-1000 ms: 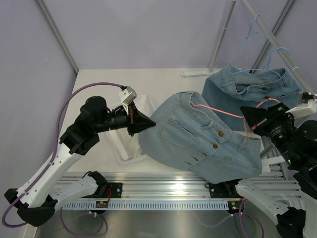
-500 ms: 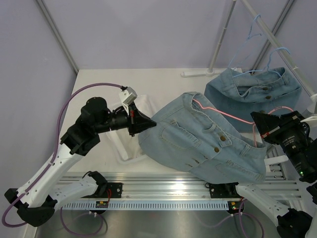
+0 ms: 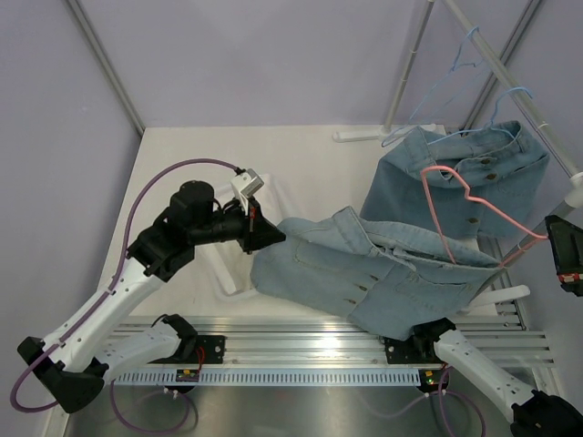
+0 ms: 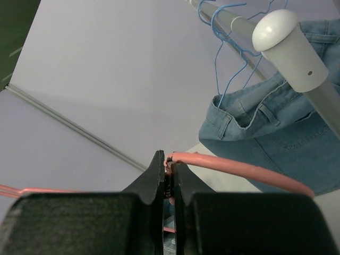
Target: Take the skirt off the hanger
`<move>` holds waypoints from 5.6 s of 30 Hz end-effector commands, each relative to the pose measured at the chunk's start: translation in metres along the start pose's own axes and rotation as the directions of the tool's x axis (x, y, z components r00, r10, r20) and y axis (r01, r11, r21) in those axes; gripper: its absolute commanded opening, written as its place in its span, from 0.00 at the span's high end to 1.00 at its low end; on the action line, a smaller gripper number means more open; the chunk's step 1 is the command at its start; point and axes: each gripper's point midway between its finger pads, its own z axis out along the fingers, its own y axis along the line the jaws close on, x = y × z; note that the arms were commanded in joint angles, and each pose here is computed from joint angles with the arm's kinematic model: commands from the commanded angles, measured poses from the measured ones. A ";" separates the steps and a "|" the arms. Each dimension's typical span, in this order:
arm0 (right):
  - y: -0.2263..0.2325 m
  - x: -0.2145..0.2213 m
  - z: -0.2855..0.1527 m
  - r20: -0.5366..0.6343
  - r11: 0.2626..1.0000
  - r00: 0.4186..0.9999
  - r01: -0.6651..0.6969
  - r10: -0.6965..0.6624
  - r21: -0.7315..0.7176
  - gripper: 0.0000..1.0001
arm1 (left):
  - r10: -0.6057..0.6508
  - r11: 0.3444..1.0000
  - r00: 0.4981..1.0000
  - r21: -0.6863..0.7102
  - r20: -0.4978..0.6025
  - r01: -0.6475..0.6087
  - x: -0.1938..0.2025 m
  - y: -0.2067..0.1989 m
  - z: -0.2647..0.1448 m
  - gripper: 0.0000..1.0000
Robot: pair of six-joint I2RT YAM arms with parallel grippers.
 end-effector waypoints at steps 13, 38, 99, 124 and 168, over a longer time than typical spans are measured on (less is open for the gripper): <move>0.083 0.034 0.061 -0.095 0.874 0.916 -0.400 0.389 -0.278 1.00 | 0.038 0.983 0.986 0.173 0.165 -0.067 -0.091 -0.046 0.001 1.00; 0.068 0.001 0.023 -0.024 0.959 0.991 -0.135 0.133 -0.249 1.00 | 0.247 0.916 0.818 -0.400 0.520 -0.023 -0.307 0.072 -0.147 1.00; 0.039 0.036 0.019 -0.097 0.969 0.987 -0.148 0.131 -0.200 1.00 | -0.158 0.843 0.914 -0.432 0.374 0.322 -0.079 0.187 -0.078 1.00; 0.010 0.129 0.052 -0.378 0.994 0.922 0.053 -0.087 -0.098 1.00 | -0.183 0.852 0.870 -0.368 0.457 0.373 -0.116 0.123 -0.109 0.01; -0.013 0.219 0.075 -0.663 0.972 0.714 0.206 -0.226 -0.109 1.00 | 0.259 0.891 0.962 0.404 -0.082 -0.205 -0.059 -0.113 -0.004 0.64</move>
